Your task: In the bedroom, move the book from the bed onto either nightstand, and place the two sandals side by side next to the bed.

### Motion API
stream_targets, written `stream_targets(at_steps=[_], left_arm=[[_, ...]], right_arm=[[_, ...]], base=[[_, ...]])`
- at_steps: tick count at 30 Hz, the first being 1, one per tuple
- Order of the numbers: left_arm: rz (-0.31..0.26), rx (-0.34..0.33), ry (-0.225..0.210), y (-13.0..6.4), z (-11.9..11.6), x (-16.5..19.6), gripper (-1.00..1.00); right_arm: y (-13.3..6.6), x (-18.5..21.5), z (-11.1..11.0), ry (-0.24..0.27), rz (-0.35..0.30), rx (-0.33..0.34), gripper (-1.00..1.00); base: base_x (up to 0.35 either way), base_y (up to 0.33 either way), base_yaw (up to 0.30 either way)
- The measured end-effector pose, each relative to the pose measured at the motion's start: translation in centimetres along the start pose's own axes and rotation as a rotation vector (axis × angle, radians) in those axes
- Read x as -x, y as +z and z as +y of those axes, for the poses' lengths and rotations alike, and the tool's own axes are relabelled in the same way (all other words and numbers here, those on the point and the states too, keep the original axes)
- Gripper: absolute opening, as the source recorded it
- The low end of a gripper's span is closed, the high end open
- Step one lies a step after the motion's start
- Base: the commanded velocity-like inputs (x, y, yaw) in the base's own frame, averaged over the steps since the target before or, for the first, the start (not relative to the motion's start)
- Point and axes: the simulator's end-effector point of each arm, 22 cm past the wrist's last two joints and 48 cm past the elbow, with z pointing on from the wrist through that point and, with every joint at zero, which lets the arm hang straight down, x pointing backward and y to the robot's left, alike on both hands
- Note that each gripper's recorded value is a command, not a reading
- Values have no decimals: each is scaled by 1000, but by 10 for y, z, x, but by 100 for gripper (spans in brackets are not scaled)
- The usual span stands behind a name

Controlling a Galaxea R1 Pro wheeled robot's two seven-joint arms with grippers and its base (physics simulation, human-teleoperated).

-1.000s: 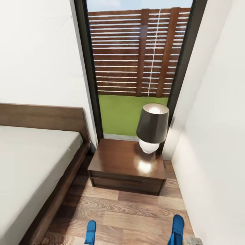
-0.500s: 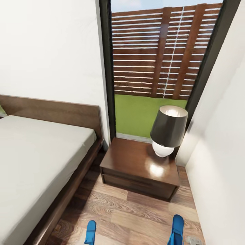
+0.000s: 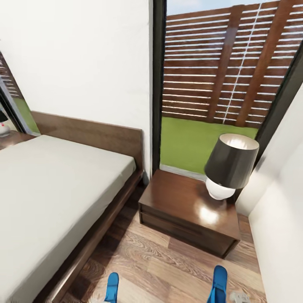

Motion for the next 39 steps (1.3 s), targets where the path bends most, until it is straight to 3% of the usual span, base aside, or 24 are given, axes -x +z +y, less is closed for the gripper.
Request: stream_targets(at_steps=[13, 39], left_arm=[[1, 0, 0, 0, 0, 0, -100], [1, 0, -1, 0, 0, 0, -100]], right_arm=[[0, 0, 0, 0, 0, 2, -100], [0, 0, 0, 0, 0, 2, -100]], base=[[0, 0, 93], [0, 0, 286]])
